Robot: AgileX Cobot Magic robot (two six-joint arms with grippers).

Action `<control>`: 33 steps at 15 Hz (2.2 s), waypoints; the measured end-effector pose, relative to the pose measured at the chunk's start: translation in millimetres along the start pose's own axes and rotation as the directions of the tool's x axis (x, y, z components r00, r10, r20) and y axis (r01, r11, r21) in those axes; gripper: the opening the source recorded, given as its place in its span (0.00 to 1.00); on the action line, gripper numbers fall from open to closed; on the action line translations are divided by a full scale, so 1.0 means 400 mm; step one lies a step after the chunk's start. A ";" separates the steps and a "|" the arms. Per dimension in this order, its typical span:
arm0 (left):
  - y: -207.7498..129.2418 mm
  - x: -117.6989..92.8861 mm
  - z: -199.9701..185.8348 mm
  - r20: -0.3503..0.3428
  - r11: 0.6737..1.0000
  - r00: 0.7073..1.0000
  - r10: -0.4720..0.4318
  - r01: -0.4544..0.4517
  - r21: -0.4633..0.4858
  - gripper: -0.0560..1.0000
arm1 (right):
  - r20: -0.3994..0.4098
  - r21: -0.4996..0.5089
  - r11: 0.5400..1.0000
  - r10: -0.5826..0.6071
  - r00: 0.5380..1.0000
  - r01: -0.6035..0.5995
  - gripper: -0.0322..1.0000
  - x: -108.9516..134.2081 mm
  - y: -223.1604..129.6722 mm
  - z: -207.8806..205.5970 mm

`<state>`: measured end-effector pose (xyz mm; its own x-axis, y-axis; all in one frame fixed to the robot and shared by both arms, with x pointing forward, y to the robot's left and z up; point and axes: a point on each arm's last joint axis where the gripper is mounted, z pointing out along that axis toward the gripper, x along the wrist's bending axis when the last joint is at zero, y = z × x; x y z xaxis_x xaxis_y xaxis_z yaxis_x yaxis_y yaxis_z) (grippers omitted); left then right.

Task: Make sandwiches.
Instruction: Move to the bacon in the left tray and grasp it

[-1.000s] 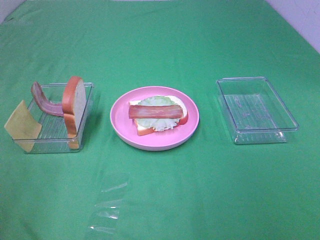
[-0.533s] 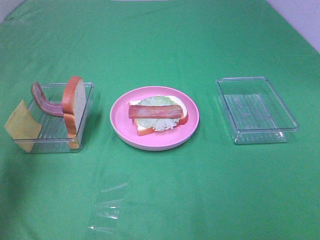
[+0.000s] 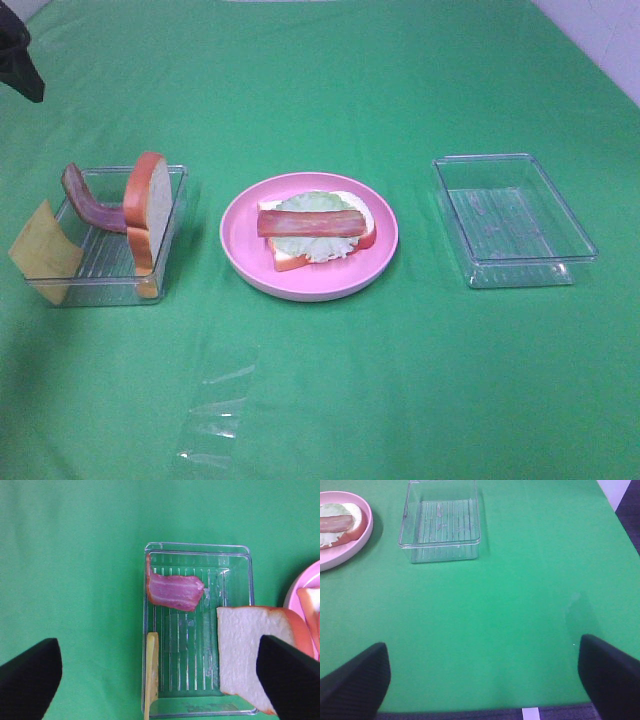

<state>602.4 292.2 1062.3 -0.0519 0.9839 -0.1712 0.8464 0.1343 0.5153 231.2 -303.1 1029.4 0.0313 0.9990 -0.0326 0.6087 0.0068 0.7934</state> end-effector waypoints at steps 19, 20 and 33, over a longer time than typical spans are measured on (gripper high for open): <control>0.070 0.034 0.370 -0.068 0.934 0.993 -0.100 0.117 0.338 0.97 | 0.000 0.000 1.000 0.000 1.000 0.000 0.98 0.000 0.000 0.000; 0.075 0.036 0.374 -0.081 0.926 0.992 -0.095 0.118 0.360 0.97 | 0.000 0.000 1.000 0.000 1.000 0.000 0.98 0.000 0.000 0.000; 0.080 0.008 0.413 -0.112 0.913 0.992 -0.052 0.093 0.396 0.93 | -0.001 0.000 1.000 0.000 1.000 0.000 0.98 0.000 0.000 0.000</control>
<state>716.7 280.0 939.5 -0.1553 0.9825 -0.1025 0.9783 0.1673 0.1221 231.2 -303.0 1029.4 0.0308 0.9990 -0.0317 0.6087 0.0065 0.7934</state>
